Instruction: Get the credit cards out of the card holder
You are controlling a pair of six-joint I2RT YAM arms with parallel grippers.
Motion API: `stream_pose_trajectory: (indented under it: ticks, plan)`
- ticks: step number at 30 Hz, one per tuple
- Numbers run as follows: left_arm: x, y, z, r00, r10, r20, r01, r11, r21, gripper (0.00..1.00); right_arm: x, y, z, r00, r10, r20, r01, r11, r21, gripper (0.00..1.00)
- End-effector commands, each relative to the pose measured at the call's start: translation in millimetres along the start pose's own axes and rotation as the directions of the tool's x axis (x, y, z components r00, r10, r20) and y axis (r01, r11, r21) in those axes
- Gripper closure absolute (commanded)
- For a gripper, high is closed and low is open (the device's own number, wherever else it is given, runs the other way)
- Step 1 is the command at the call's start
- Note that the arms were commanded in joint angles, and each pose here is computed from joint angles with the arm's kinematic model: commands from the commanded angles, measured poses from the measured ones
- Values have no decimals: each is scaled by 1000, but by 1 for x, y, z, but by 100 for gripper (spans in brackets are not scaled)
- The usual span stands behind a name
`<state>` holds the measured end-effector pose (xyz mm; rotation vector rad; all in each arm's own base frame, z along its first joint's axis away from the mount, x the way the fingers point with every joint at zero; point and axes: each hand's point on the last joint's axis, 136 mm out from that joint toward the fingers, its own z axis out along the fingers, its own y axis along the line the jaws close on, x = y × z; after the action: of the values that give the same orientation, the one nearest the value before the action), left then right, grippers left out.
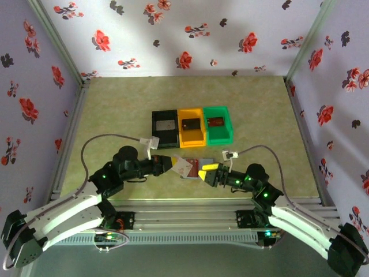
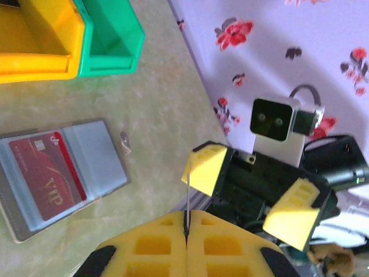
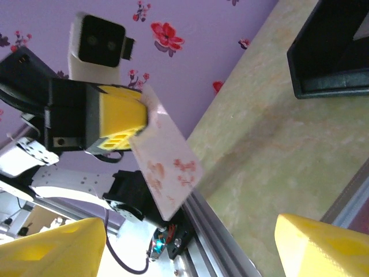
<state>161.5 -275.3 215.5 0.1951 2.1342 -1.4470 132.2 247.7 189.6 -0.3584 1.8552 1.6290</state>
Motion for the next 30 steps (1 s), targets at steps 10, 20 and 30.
stream_pose_trajectory:
  ticks: [10, 20, 30]
  plan:
    - [-15, -23, 14, 990, -88, 112, 75, 990, 120, 100, -13, 23, 26, 1000, 22, 20, -19, 994, -111, 33]
    - [-7, -22, 15, 991, -92, 96, 80, 989, 123, 100, -20, 28, 26, 999, 1, 43, 4, 993, -116, 66]
    - [-9, -22, 16, 990, -101, 103, 88, 988, 129, 100, -17, 38, 26, 1000, -17, 18, 20, 988, -154, 98]
